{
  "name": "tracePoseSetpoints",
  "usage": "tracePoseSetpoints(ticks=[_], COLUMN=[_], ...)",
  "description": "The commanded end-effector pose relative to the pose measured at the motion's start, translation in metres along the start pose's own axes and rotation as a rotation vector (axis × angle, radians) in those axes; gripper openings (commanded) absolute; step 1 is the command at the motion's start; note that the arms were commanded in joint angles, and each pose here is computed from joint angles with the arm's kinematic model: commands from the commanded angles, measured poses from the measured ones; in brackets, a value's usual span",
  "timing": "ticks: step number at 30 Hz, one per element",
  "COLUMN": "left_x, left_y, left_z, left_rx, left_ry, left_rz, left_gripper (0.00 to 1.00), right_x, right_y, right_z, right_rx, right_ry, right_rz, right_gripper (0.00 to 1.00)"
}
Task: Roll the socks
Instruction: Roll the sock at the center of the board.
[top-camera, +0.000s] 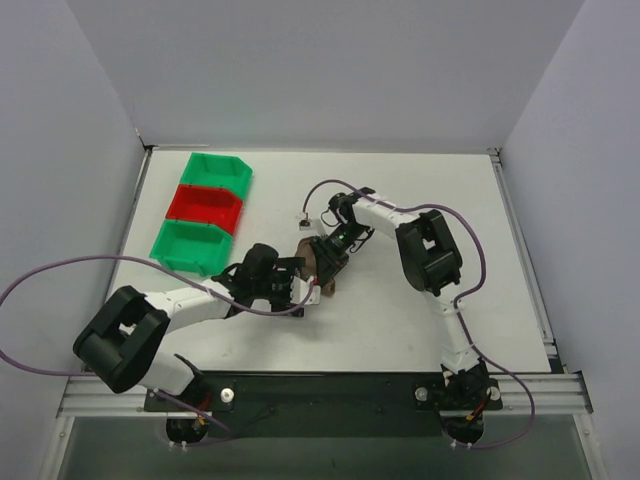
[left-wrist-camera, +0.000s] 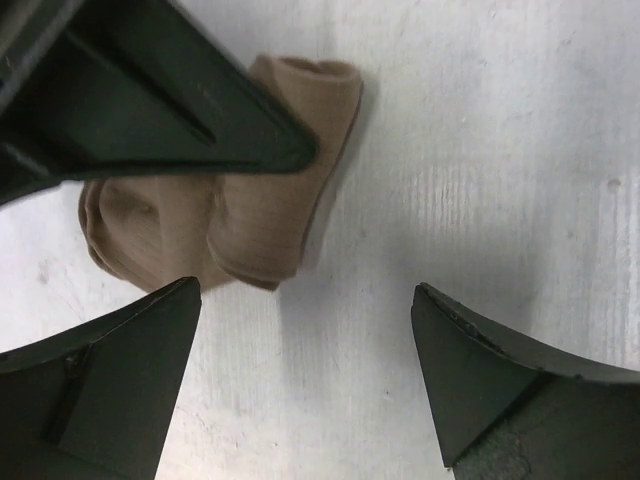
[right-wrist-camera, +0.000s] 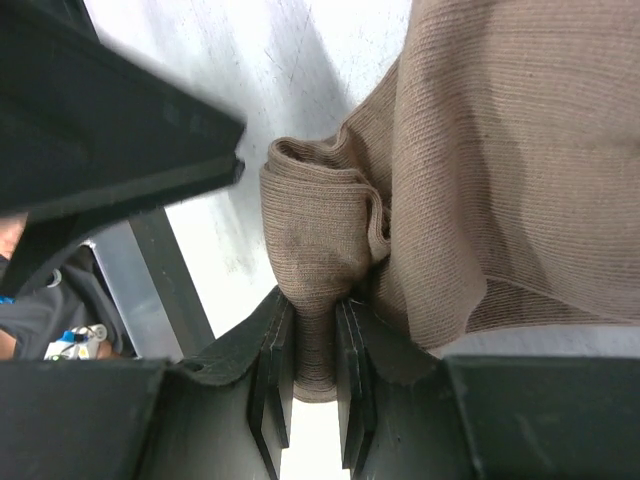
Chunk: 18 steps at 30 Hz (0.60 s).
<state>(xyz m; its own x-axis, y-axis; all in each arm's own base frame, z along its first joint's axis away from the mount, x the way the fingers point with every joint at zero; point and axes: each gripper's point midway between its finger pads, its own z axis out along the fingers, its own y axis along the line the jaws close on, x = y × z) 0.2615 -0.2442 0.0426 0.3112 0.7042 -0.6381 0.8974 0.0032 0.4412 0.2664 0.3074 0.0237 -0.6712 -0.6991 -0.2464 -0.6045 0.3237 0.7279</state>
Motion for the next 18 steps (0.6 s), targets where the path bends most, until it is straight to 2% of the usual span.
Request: tracePoseSetpoints(ticks=[1,7,16,18], left_x=[-0.033,-0.028,-0.019,-0.016], left_y=[0.021,0.005,0.021,0.021], left_z=[0.004,0.020,0.033,0.035], left_rx=[-0.069,-0.053,-0.173,-0.173], left_ry=[-0.060,-0.001,0.059,0.077], left_rz=[0.101,0.153,0.164,0.168], left_gripper=[0.96,0.84,0.85,0.81], right_x=[0.003,0.004,0.004,0.004], right_y=[0.008,0.002,0.002,0.003], right_z=[0.005,0.006,0.005,0.005], right_rx=[-0.029,-0.020,-0.016,-0.018], right_ry=[0.032,0.035,0.036,0.037], right_rz=[0.005,0.019,0.018,0.019], right_gripper=[0.00,0.00,0.00,0.00])
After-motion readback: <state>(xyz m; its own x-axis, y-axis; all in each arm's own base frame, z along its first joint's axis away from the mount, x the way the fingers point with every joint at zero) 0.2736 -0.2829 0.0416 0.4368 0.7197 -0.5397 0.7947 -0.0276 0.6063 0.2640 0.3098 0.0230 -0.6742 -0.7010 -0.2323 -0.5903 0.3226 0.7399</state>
